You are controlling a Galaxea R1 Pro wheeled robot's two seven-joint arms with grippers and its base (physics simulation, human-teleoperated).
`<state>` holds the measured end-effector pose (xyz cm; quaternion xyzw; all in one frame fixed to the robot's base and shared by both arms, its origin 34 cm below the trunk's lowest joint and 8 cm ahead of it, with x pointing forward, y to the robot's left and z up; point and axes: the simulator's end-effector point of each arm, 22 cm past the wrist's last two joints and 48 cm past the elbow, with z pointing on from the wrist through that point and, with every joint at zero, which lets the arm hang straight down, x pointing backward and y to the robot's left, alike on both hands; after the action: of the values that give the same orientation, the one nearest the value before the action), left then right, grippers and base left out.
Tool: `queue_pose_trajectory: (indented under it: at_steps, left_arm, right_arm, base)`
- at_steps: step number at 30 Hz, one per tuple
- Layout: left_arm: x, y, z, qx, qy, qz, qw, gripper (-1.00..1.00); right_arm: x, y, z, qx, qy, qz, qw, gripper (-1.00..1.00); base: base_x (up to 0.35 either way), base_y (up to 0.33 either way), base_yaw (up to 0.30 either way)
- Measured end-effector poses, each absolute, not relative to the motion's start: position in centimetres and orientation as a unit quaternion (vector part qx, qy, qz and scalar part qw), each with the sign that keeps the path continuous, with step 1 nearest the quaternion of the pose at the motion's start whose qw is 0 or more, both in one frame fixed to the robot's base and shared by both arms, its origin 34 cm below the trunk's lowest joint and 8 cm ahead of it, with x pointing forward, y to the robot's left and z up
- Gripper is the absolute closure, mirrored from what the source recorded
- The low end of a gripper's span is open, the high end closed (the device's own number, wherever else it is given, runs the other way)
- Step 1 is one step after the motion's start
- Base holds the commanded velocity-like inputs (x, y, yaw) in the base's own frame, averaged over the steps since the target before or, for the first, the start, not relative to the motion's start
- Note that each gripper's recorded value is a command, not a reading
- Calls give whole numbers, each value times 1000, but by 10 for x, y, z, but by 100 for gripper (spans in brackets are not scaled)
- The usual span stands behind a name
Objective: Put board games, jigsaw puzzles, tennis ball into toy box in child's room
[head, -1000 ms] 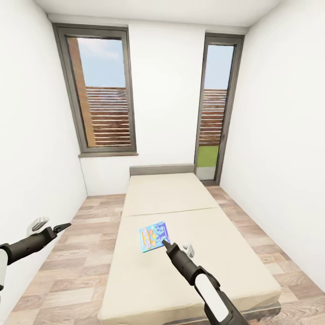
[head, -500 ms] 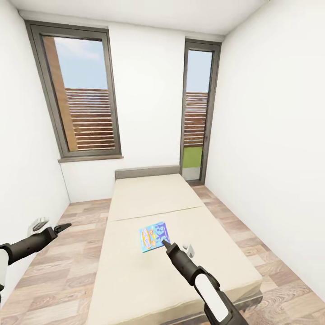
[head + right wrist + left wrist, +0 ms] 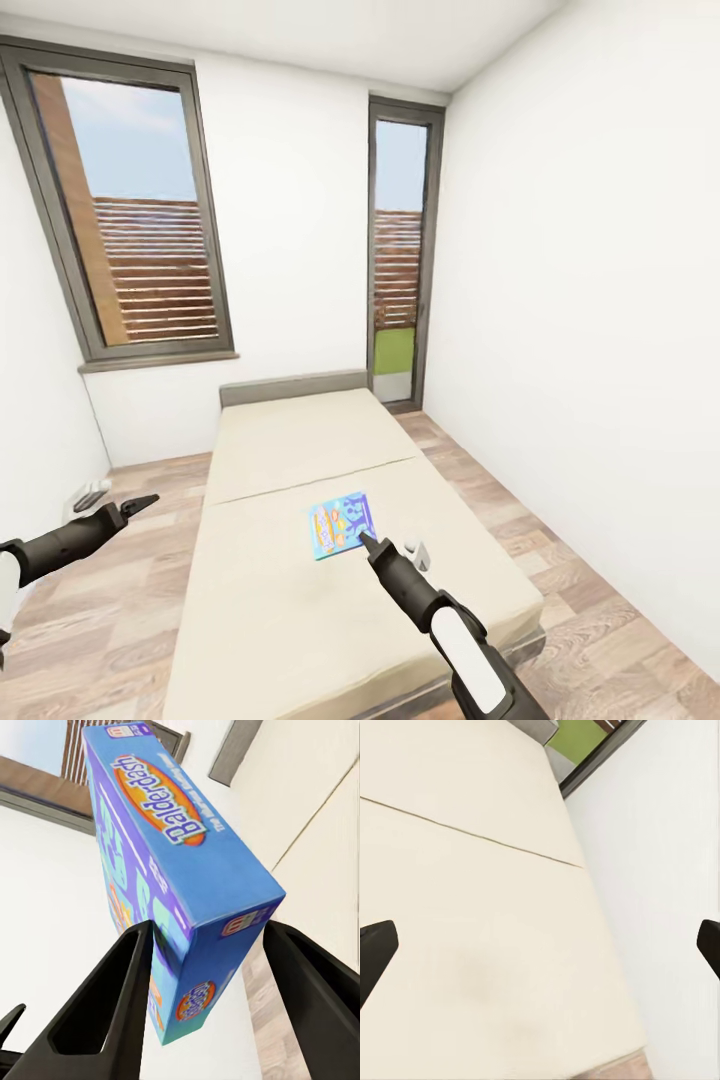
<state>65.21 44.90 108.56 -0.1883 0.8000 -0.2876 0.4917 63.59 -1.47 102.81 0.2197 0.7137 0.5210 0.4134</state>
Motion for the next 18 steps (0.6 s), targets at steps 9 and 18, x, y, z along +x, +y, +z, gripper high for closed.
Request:
queue_pose_trajectory:
  at_steps: [9, 18]
  left_arm:
    - [651, 449, 1089, -188, 798, -288, 495, -100]
    - [651, 449, 1094, -188, 796, -288, 498, -100]
  right_arm:
    - [634, -16, 1023, 223, 718, 517, 410, 100]
    - [634, -16, 1026, 221, 716, 518, 412, 100]
  base:
    - [0, 0, -231]
    - [0, 0, -231]
